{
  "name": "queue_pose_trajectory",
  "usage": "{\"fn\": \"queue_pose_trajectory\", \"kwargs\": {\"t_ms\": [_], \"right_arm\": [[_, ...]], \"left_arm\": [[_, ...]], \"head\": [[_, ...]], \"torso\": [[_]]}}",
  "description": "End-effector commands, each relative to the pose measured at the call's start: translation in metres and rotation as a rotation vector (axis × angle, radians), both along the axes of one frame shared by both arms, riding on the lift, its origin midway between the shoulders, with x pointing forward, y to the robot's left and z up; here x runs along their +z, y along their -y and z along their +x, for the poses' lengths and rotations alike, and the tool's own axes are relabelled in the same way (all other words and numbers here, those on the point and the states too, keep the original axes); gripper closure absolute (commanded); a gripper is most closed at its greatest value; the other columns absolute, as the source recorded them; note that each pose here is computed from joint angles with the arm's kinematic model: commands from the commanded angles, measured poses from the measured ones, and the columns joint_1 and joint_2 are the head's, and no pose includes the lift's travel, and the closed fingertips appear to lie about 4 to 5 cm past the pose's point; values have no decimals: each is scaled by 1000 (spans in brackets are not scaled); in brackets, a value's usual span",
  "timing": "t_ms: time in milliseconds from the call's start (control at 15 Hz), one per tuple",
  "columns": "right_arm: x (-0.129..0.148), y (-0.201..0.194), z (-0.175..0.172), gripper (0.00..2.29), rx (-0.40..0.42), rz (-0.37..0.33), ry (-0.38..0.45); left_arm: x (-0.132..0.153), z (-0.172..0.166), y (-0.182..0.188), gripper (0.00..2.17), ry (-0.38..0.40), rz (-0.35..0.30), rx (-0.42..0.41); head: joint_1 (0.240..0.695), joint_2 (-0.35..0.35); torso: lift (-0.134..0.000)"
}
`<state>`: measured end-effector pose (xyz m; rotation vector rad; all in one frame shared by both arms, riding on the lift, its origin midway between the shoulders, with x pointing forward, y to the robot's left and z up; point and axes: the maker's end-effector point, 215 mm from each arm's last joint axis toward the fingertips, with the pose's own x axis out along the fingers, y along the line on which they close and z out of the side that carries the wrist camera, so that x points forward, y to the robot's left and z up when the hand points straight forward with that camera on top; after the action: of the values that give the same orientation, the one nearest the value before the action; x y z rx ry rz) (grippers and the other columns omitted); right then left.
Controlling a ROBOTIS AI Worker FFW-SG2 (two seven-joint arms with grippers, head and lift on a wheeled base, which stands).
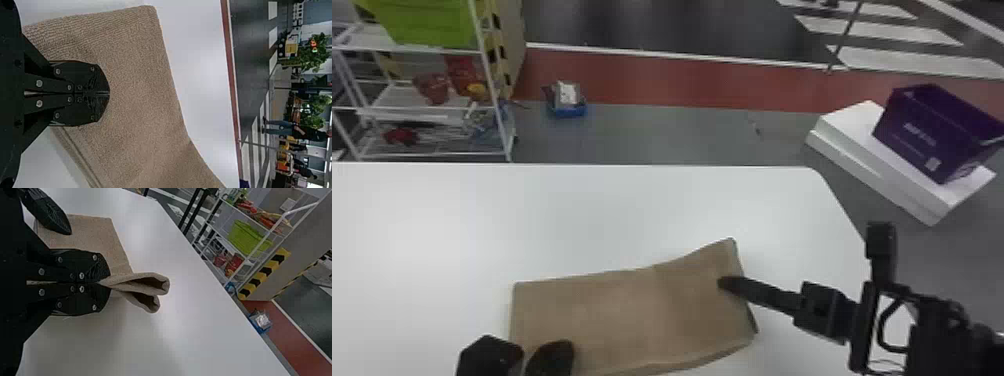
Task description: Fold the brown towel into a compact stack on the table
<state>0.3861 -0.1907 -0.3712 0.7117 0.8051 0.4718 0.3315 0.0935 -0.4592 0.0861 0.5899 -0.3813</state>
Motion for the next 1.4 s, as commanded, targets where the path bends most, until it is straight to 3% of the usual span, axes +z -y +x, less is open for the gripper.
{"fn": "queue_pose_trajectory", "kwargs": {"t_ms": [0,200,533,933,1133,1333], "right_arm": [[3,-25,-2,1420,48,15,-4],[11,-54,3,1420,84,35,11],[21,-95,1,1420,172,-1,38],[12,-140,-10,1420,271,-44,24],[15,-132,-5,1420,251,-60,35],[32,-105,15,1420,186,-47,71]], "left_arm": [[-2,-1,5,1865,-4,-4,-9],[-3,-4,14,1865,-8,-14,-22],[1,-6,33,1865,-4,-37,-46],[5,-11,50,1865,-5,-55,-70],[11,-11,48,1865,7,-56,-69],[29,-5,16,1865,37,-47,-24]], "head": [[695,-158],[695,-133],[695,-85],[695,-34],[695,-16],[695,-22]], "torso": [[-124],[-124],[-124],[-124],[-124],[-124]]}}
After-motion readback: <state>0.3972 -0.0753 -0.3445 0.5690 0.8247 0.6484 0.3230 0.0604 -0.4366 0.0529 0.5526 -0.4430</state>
